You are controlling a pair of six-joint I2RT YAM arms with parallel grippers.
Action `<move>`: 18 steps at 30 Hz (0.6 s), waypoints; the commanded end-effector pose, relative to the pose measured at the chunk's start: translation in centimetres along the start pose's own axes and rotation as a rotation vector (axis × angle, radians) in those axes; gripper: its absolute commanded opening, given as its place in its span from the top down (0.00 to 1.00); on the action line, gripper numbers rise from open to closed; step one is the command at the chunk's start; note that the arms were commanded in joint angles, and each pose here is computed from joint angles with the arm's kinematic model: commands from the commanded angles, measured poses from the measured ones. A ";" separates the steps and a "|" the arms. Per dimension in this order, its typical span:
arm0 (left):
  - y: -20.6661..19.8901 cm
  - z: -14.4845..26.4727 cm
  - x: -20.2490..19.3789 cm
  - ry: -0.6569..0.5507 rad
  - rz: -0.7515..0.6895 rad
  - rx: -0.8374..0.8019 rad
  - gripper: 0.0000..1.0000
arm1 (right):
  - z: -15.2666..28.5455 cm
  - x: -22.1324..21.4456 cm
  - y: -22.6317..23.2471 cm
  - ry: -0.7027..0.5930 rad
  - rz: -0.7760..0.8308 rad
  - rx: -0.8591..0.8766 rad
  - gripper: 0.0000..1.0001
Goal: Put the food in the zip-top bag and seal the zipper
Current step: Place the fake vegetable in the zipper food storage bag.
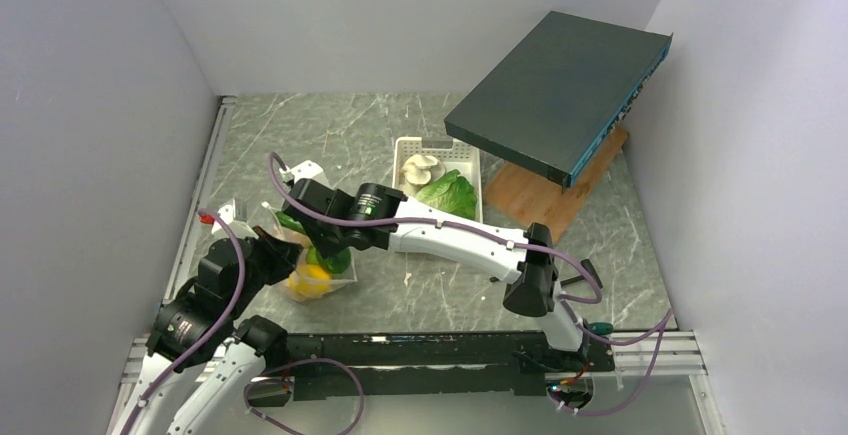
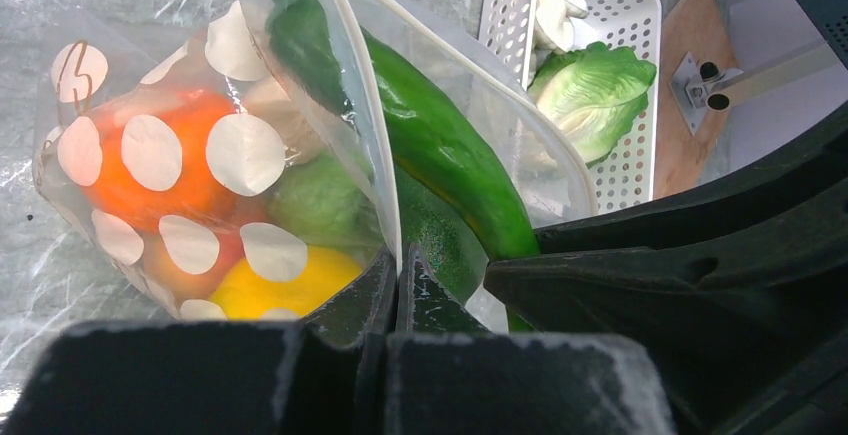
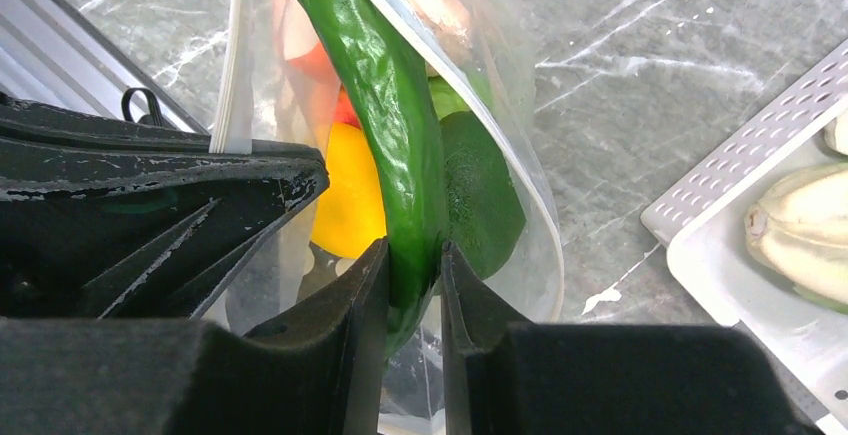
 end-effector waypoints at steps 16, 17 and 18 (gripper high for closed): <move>0.1 1.3 1.3 -0.075 0.011 0.014 1.00 | 6.6 3.3 -1.6 -0.278 0.111 0.197 0.41; 0.1 1.3 1.3 -0.074 0.008 0.013 1.00 | 6.5 3.5 -2.1 -0.308 0.131 0.188 0.43; 0.1 1.3 1.2 -0.070 0.004 0.009 1.00 | 6.6 3.8 -2.5 -0.352 0.134 0.183 0.43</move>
Point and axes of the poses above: each gripper's point midway between its finger pads, its own z axis back along the fingers, its own y axis along the line the jaws close on, x = y × z, the point moved 8 cm from there along z, back along the fingers, and after that the axes turned 9 degrees about -z, right-handed, at the moved point
